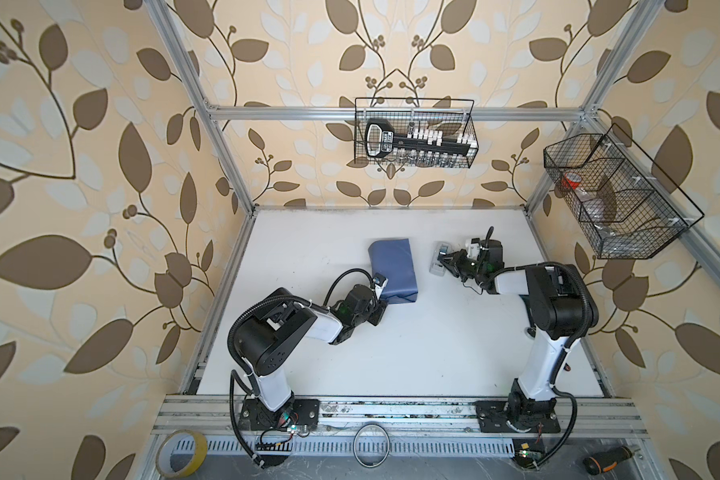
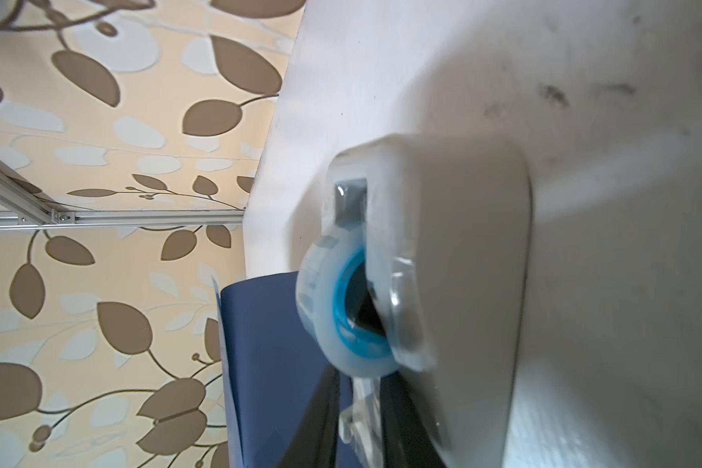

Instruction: Wrap the gift box in paper

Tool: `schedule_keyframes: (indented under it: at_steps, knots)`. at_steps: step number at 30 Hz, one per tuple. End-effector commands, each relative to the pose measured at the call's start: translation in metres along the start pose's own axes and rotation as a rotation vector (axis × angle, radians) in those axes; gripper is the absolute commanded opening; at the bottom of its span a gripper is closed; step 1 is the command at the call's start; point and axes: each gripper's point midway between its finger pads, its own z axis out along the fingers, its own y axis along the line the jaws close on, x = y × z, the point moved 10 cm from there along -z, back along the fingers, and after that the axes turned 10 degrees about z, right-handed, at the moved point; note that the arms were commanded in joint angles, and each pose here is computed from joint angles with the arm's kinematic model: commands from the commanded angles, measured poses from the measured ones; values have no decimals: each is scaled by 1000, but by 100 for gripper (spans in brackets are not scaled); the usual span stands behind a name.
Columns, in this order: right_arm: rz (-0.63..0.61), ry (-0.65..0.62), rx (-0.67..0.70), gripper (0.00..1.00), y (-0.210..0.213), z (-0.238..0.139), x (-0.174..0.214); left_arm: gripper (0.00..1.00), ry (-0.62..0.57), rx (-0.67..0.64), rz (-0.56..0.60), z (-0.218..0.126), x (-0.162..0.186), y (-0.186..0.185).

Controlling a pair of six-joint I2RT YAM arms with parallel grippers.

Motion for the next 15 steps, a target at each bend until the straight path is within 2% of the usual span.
schedule_keyframes:
  at_steps: [1,15]
  knots:
    - [54,47,44,18,-20,4,10,53,-42,1,-19,-1,-7,4]
    - [53,48,-30,5,-5,-2,9,53,-40,0,-19,-1,-7,4]
